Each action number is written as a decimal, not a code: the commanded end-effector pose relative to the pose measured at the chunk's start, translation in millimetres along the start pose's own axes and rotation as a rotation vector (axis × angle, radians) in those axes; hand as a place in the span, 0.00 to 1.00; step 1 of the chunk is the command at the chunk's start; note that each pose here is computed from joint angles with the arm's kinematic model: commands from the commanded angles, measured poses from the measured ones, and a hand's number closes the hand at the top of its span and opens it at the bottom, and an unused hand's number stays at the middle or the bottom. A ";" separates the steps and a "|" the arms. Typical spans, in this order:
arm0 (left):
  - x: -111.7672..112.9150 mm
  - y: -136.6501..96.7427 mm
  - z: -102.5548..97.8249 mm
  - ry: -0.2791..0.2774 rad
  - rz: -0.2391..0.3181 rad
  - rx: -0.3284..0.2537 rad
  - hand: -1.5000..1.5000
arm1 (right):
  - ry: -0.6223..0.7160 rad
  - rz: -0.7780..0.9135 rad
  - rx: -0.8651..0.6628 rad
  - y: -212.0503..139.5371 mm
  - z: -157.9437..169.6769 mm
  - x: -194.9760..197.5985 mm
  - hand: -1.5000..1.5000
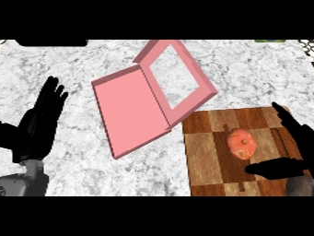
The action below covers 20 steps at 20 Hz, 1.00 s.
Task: Pick the squash from the cutting board and place it in the cardboard box
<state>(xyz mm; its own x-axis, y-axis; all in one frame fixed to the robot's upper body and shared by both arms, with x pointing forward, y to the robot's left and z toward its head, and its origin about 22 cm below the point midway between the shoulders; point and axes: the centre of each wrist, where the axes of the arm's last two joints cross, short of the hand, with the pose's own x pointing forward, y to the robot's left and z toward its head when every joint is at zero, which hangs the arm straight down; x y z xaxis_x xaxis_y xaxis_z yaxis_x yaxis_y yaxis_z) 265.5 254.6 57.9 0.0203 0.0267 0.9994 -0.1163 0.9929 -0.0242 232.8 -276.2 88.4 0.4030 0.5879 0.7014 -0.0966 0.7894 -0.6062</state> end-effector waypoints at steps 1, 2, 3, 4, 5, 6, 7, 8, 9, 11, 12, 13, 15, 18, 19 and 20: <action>13.6 23.3 5.8 0.009 -0.003 -0.014 0.50 | 0.025 0.043 -0.010 -4.5 -13.6 -1.7 0.00; 7.2 11.5 -3.1 -0.001 -0.014 -0.005 0.50 | 0.023 0.048 -0.024 6.3 -11.4 4.4 0.00; -3.8 11.5 1.3 -0.011 -0.002 -0.004 0.50 | 0.041 0.059 -0.008 -7.6 -8.2 13.3 0.00; -1.0 -6.0 18.5 0.002 0.003 -0.008 0.50 | 0.031 0.044 -0.017 0.9 -8.5 14.8 0.00; 0.6 -1.7 -3.9 -0.008 -0.008 -0.009 0.50 | 0.023 0.028 -0.023 13.7 11.1 -3.7 0.00; 3.9 11.5 0.1 0.003 -0.003 -0.012 0.50 | 0.032 0.050 -0.017 12.9 -19.2 3.4 0.00; -0.9 3.8 6.4 0.005 0.000 0.003 0.50 | 0.038 0.061 -0.019 10.8 -7.1 -14.7 0.00; -5.4 15.4 2.2 0.010 0.008 -0.003 0.50 | 0.027 0.049 -0.003 29.4 -9.4 -16.9 0.00; -1.6 14.6 1.3 0.016 -0.009 0.003 0.50 | 0.044 0.048 -0.011 13.3 -13.9 -17.7 0.00; -9.3 -8.6 1.3 -0.007 -0.006 0.005 0.50 | 0.040 0.063 0.001 13.8 -23.1 -12.9 0.00; 9.2 18.2 -2.4 -0.004 -0.009 -0.003 0.50 | 0.043 0.040 0.013 28.2 -1.2 -7.0 0.00; 9.5 5.7 -0.8 -0.008 -0.015 0.000 0.50 | 0.014 0.026 0.011 30.3 -3.2 -3.1 0.00; -17.5 -5.8 8.8 0.004 -0.012 -0.008 0.50 | 0.036 0.029 0.016 30.6 -15.9 17.5 0.00; -9.8 10.3 7.1 0.002 -0.010 0.003 0.50 | 0.027 0.050 0.031 21.2 -32.1 -7.6 0.00; 6.7 3.1 -10.3 -0.007 0.012 0.011 0.50 | 0.032 0.046 0.024 40.6 -23.9 -13.0 0.00; -0.2 12.6 -1.6 -0.004 0.005 -0.007 0.50 | 0.042 0.057 0.033 40.3 -14.8 -1.6 0.00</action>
<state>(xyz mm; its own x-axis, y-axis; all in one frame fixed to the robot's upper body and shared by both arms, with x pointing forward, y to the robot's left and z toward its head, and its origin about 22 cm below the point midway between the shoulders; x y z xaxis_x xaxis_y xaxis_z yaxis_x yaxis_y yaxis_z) 266.4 259.5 54.8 0.0178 0.0276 0.9995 -0.1165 0.9929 -0.0254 245.7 -256.9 60.5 0.4278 0.6180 0.6595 -0.1356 0.7653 -0.6292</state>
